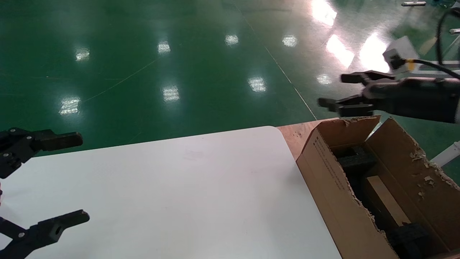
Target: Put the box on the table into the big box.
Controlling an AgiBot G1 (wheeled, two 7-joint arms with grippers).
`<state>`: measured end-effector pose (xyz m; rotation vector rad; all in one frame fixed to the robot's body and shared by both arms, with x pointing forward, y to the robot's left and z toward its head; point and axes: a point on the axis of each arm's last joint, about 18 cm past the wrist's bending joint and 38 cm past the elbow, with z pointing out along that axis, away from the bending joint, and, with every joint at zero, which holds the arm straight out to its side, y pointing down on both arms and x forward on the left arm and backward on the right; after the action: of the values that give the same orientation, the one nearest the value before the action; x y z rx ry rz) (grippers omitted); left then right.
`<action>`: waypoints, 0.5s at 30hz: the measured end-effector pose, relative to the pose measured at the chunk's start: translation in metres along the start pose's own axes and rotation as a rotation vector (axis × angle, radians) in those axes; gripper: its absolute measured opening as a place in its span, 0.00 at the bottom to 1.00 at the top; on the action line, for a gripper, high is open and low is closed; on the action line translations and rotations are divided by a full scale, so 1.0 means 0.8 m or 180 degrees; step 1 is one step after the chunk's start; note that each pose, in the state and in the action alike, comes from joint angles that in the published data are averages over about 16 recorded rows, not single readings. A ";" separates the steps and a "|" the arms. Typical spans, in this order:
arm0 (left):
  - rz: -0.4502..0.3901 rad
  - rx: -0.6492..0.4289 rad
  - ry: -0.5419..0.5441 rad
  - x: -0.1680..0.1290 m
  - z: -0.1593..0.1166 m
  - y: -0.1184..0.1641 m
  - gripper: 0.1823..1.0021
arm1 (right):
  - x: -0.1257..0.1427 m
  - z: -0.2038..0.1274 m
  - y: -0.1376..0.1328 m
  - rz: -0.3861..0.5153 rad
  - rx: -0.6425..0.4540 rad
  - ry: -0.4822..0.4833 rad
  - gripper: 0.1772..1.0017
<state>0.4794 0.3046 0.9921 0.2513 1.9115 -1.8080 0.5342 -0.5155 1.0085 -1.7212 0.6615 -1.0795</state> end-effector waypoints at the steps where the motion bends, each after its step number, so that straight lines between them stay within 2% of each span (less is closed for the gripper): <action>1: 0.0000 0.0000 0.0000 0.000 0.000 0.000 1.00 | -0.008 0.007 -0.006 -0.0019 0.0037 -0.0088 1.00; 15: 0.0000 0.0000 0.0000 0.000 0.000 0.000 1.00 | -0.119 0.074 -0.071 -0.0257 0.0572 -0.1249 1.00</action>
<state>0.4794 0.3046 0.9921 0.2513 1.9115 -1.8080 0.5404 -0.3903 1.0177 -1.7457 0.2429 -0.7944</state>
